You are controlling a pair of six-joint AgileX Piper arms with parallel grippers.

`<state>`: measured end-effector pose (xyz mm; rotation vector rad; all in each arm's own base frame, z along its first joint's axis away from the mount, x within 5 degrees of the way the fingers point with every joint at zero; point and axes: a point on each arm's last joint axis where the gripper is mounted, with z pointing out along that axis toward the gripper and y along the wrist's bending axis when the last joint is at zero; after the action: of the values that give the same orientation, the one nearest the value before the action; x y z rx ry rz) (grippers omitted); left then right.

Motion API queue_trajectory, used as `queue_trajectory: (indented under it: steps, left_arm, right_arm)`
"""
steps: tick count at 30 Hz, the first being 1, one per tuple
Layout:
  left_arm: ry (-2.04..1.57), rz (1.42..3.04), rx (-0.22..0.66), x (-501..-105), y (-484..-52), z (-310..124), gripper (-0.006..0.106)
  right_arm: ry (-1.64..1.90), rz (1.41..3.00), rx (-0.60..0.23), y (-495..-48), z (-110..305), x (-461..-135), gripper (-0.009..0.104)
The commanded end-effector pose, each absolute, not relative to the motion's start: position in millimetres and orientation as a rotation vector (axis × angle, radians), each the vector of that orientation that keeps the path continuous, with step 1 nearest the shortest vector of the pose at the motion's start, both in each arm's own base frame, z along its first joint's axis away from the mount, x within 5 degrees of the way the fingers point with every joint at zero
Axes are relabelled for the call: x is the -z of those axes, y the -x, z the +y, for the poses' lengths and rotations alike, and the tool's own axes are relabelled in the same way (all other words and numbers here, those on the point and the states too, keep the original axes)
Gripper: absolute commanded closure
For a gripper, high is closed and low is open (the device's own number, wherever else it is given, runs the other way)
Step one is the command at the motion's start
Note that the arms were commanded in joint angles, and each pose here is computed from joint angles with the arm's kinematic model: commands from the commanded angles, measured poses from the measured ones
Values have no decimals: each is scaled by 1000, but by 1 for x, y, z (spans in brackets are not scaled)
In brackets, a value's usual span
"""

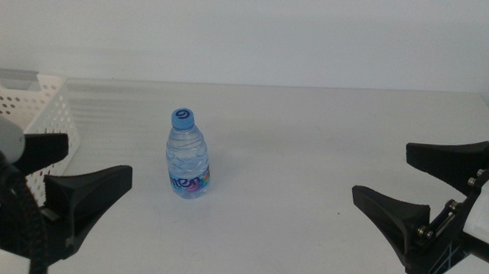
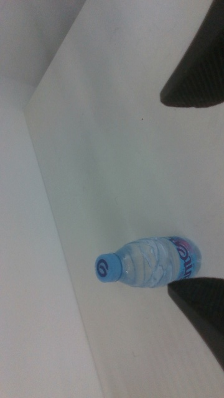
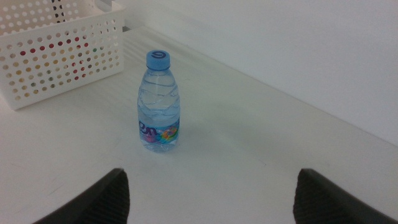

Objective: Use arms to grab the bottles and put them into the dustbin to the left of the table.

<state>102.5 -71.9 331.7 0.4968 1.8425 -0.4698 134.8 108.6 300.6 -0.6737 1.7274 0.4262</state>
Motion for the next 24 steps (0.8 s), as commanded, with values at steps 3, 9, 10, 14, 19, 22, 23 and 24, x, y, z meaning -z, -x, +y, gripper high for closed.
queue_trajectory:
  steps: [3,9,10,14,19,22,23,24]
  left_arm:
    - [-473,1719,493,-350,-104,-73,10]
    - [-492,1699,458,-353,-104,-72,10]
    - [-498,1689,446,-356,-104,-71,10]
    - [-507,1675,390,-367,-115,-75,10]
    - [-484,1693,350,-381,-136,-87,10]
    - [-493,1692,299,-387,-150,-92,10]
    - [-481,1692,284,-389,-154,-92,10]
    - [-462,1694,278,-392,-158,-92,10]
  right_arm:
    - [655,1625,-445,-135,110,-317,25]
    - [655,1625,-445,-135,110,-317,25]
    - [659,1623,-441,-135,110,-317,25]
    - [659,1623,-441,-135,110,-317,25]
    - [659,1623,-441,-135,110,-317,25]
    - [659,1623,-441,-135,110,-317,25]
    - [659,1623,-441,-135,110,-317,25]
    - [659,1623,-441,-135,110,-317,25]
